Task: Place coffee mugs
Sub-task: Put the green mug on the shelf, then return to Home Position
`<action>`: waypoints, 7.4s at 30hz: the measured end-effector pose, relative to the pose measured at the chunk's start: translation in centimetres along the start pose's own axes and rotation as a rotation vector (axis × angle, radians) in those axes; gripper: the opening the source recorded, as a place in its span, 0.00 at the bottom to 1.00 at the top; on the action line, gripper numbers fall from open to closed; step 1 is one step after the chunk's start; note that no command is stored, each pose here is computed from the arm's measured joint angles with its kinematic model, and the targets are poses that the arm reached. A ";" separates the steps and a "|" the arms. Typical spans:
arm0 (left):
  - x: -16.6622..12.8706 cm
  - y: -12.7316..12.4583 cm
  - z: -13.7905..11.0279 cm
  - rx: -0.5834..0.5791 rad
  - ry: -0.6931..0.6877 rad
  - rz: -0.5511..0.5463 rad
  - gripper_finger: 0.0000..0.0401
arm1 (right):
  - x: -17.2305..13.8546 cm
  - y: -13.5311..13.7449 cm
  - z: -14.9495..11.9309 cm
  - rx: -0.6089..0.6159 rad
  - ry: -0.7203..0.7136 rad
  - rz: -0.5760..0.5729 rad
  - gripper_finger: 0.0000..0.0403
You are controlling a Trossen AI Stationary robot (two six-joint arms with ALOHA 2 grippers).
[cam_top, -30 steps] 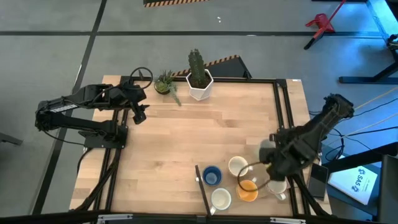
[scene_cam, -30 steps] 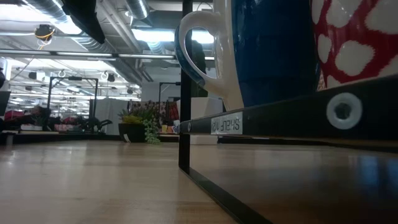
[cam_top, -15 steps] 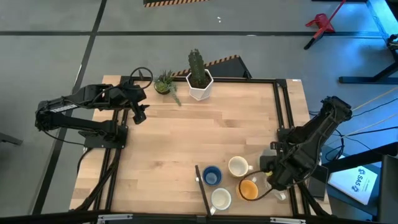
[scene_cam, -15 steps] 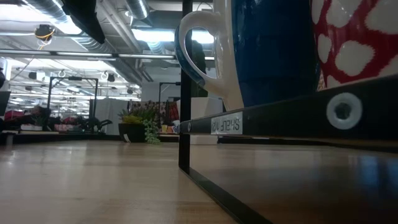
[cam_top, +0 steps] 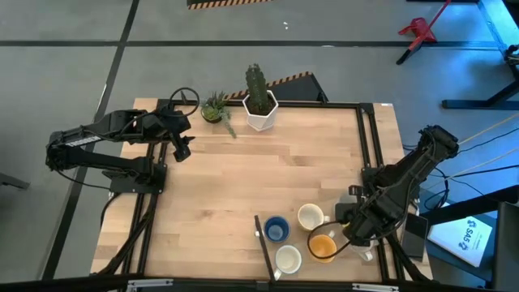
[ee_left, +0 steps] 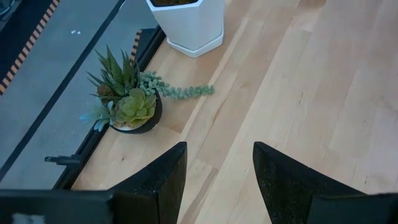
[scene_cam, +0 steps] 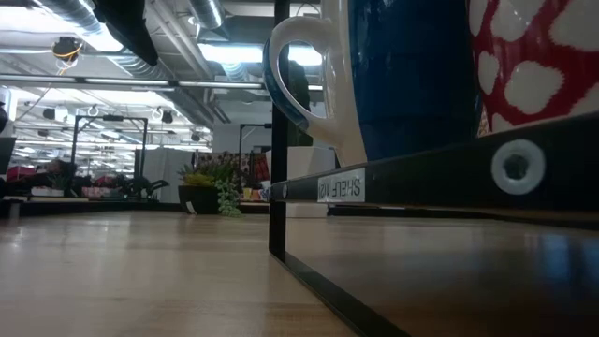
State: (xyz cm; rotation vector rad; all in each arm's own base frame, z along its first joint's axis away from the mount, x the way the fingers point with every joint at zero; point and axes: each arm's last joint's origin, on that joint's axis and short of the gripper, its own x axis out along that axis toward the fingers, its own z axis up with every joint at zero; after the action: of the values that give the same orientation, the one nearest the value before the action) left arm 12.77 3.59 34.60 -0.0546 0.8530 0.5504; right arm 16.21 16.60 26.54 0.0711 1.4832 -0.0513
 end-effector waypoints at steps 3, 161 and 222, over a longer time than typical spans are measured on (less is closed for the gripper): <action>0.0 0.0 0.0 0.000 0.000 0.000 0.45 | 0.0 0.0 0.0 -0.022 -0.002 0.001 0.00; 10.2 -2.2 -14.3 -0.276 -0.770 -0.739 0.45 | 8.1 -19.3 -6.0 -0.206 -1.585 -0.193 0.33; 10.2 -2.2 -14.3 -0.357 -0.747 -0.747 0.45 | 8.3 -19.4 -6.0 -0.194 -1.571 -0.200 0.33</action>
State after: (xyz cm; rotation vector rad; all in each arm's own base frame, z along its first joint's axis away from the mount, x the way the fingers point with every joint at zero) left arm 9.18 2.48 17.31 -0.4464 -0.0341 -0.0151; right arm 9.43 -2.14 17.47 -0.2379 -0.0854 -0.0931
